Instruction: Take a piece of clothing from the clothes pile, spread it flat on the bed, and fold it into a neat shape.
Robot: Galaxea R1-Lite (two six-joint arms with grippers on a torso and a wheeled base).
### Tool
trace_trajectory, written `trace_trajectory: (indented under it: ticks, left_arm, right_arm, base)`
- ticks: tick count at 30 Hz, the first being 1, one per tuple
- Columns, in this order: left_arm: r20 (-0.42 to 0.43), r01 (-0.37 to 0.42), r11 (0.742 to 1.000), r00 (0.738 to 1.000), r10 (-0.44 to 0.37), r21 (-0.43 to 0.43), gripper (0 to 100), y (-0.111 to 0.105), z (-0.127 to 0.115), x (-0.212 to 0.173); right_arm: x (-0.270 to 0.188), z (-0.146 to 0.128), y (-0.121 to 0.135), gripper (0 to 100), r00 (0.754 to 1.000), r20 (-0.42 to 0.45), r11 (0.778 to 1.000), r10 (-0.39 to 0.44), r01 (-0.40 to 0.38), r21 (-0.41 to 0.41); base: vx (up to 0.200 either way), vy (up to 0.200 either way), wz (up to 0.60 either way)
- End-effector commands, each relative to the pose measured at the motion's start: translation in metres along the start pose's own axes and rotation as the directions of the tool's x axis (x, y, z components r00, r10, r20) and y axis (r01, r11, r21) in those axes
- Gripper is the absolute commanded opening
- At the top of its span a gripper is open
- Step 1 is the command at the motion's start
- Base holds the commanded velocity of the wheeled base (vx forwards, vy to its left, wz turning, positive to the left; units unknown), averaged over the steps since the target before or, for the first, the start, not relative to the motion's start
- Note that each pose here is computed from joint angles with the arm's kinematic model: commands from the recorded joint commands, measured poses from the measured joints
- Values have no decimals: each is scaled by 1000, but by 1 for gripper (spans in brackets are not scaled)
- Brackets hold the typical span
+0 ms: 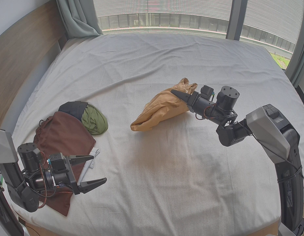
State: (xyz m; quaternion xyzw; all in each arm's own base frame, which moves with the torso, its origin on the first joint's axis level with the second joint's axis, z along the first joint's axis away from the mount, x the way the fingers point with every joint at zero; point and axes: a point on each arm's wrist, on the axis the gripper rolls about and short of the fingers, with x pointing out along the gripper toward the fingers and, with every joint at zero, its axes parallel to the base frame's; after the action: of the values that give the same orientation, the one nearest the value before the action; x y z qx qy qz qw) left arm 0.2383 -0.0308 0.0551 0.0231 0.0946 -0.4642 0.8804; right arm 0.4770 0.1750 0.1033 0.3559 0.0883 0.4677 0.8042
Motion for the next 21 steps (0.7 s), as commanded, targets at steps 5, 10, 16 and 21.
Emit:
trace_trajectory:
  ticks: [5, 10, 16, 21]
  left_arm:
    - [-2, 1, 1000, 1000, -1, -5, 100, 0, -1, 0]
    - [-3, 1, 1000, 1000, -1, -6, 100, 0, -1, 0]
    - [-2, 1, 1000, 1000, -1, -5, 100, 0, -1, 0]
    - [-4, 0, 1000, 1000, 0, -6, 100, 0, -1, 0]
  right_arm:
    - [18, 28, 14, 0, 998, 36, 998, 49, -47, -44]
    - [21, 18, -6, 0, 1000, 21, 1000, 19, -19, -19]
    - [9, -15, -55, 0, 998, -21, 997, -62, 63, 35]
    - [-4, -28, -69, 0, 992, -51, 991, -114, 117, 62]
  base:
    - [0, 0, 0]
    - [0, 0, 0]
    - [0, 0, 0]
    - [0, 0, 0]
